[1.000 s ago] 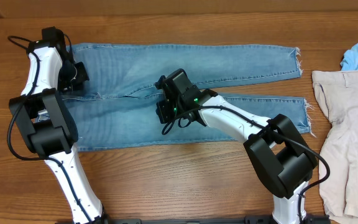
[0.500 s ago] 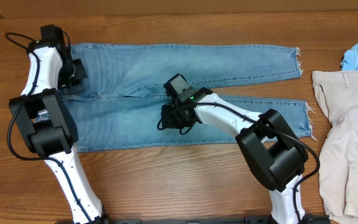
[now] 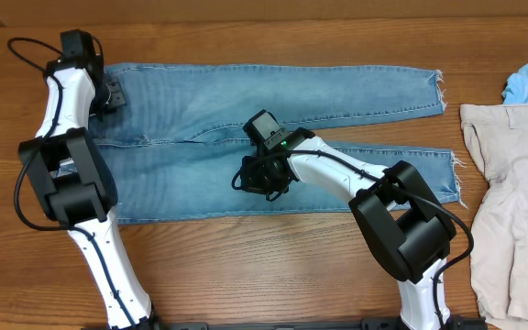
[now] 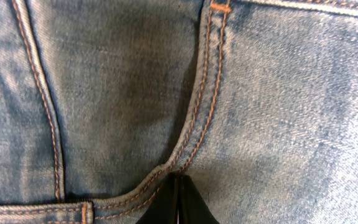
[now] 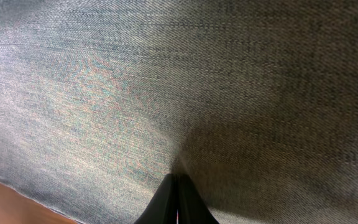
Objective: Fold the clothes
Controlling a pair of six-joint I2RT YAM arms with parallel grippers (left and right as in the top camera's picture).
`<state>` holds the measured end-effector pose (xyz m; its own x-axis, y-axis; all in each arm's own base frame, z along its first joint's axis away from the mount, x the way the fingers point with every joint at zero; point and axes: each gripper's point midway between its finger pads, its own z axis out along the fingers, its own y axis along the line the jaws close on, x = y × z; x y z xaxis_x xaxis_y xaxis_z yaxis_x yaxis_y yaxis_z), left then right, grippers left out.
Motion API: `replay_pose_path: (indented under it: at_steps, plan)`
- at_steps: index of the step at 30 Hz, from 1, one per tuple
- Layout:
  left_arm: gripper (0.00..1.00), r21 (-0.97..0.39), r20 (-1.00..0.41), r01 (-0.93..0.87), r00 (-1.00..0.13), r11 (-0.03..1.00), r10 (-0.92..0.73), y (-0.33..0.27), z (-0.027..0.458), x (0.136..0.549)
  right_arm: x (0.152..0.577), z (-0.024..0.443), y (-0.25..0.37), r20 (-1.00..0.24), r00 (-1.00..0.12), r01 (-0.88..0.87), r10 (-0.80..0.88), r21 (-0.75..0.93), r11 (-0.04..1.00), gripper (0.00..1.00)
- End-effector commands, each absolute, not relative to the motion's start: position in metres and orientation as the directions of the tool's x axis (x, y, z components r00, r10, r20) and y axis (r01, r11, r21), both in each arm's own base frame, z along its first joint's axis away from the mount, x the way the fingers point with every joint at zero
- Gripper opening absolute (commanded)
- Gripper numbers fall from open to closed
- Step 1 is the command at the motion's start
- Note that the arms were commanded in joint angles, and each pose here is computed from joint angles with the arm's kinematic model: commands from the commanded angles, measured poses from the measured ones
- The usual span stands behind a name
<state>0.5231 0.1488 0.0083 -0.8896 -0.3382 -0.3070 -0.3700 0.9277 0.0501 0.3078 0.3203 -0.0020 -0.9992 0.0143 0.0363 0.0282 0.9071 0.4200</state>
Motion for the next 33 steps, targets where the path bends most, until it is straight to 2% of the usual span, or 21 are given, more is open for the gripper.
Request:
replay_pose_path:
  at_steps: [1,3,6,8,10,15,19,23,26,27,29,33]
  plan:
    - [0.04,0.051,-0.268,-0.364,-0.902,0.93,-0.338,0.15,0.025,0.527,0.294,-0.036,0.296,0.085,-0.995,0.07,0.046,0.308,0.949,0.04]
    - [0.04,-0.041,-0.247,-0.376,-0.894,0.926,-0.374,0.135,0.051,0.528,0.294,-0.036,0.296,0.084,-0.995,0.07,0.046,0.308,0.949,0.04]
    - [0.04,-0.127,-0.113,-0.387,-0.909,0.914,-0.4,0.109,0.044,0.505,0.296,-0.036,0.298,0.075,-0.996,0.065,0.044,0.317,0.946,0.04]
    - [0.04,-0.112,-0.043,-0.376,-0.923,0.92,-0.383,0.096,0.018,0.49,0.305,-0.019,0.327,0.002,-0.993,-0.101,-0.114,0.454,0.885,0.04]
    - [0.04,-0.105,-0.017,-0.368,-0.928,0.924,-0.372,0.089,-0.006,0.483,0.323,-0.004,0.341,-0.105,-0.979,-0.204,-0.175,0.478,0.854,0.04]
    - [0.04,-0.078,-0.025,-0.368,-0.928,0.927,-0.371,0.091,-0.04,0.477,0.358,0.012,0.367,-0.303,-0.937,-0.315,-0.172,0.524,0.791,0.04]
    - [0.04,-0.073,-0.03,-0.368,-0.928,0.927,-0.37,0.092,-0.041,0.477,0.356,0.019,0.386,-0.358,-0.915,-0.366,-0.188,0.535,0.761,0.04]
    - [0.04,-0.075,-0.04,-0.365,-0.929,0.928,-0.369,0.092,-0.041,0.48,0.329,-0.033,0.393,-0.293,-0.927,-0.35,-0.233,0.461,0.815,0.04]
    - [0.04,-0.073,-0.052,-0.364,-0.928,0.928,-0.368,0.093,-0.041,0.482,0.312,-0.048,0.372,-0.132,-0.98,-0.19,-0.147,0.433,0.881,0.04]
    - [0.04,-0.05,-0.072,-0.365,-0.927,0.93,-0.368,0.098,-0.041,0.485,0.301,-0.053,0.352,-0.016,-0.997,-0.08,-0.08,0.379,0.922,0.04]
    - [0.04,-0.013,-0.113,-0.367,-0.924,0.93,-0.366,0.107,-0.042,0.492,0.282,-0.055,0.327,0.108,-0.994,-0.002,-0.035,0.286,0.958,0.04]
    - [0.04,-0.014,-0.144,-0.358,-0.923,0.934,-0.356,0.11,-0.057,0.502,0.277,-0.055,0.322,0.133,-0.991,0.01,-0.026,0.265,0.964,0.04]
